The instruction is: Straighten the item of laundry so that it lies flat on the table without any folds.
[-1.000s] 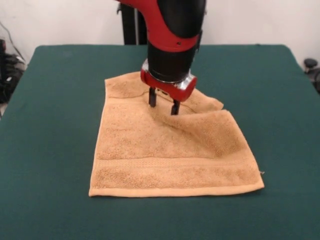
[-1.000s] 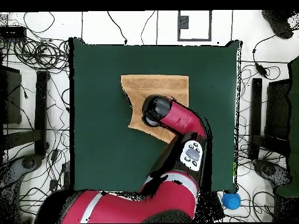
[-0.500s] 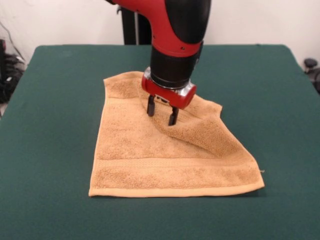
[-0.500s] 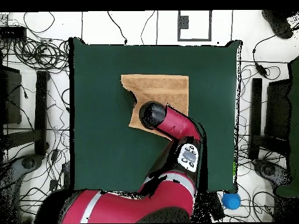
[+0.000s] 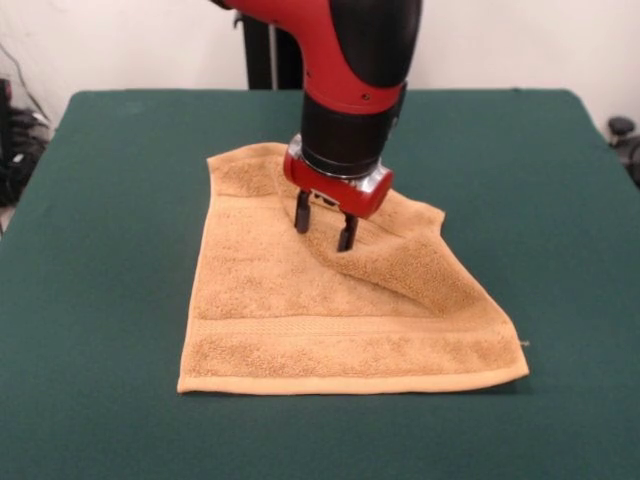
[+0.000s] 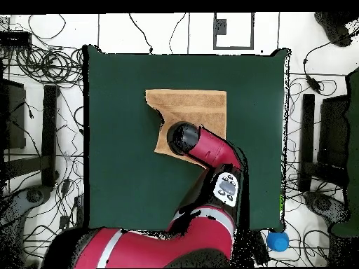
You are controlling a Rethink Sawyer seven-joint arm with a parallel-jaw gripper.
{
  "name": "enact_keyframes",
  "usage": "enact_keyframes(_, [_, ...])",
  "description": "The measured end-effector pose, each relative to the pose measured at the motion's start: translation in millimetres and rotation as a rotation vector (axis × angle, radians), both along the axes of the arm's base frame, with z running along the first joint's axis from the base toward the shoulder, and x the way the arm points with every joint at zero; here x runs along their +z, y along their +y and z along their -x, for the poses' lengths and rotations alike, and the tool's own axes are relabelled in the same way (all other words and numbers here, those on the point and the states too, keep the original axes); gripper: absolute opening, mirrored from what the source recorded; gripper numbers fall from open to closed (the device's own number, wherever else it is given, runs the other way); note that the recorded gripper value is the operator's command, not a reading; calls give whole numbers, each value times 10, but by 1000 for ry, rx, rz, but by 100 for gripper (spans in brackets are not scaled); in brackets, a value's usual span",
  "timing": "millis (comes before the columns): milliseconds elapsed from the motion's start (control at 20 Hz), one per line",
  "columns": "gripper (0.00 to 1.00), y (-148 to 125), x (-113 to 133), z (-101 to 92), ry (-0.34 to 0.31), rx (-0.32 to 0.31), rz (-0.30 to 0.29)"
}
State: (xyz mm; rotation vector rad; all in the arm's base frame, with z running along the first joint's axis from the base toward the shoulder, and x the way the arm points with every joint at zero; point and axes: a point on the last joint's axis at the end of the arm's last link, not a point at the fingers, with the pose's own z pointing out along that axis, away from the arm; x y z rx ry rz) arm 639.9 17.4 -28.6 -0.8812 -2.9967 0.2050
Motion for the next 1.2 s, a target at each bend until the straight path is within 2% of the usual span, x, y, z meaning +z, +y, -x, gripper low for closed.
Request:
enact_keyframes(450, [100,47,21,64,-30,-25,8])
enact_keyframes(850, [100,93,33,97,-28,-32,4])
enact_keyframes(1200, [100,52,-36,79,-30,-68,-34])
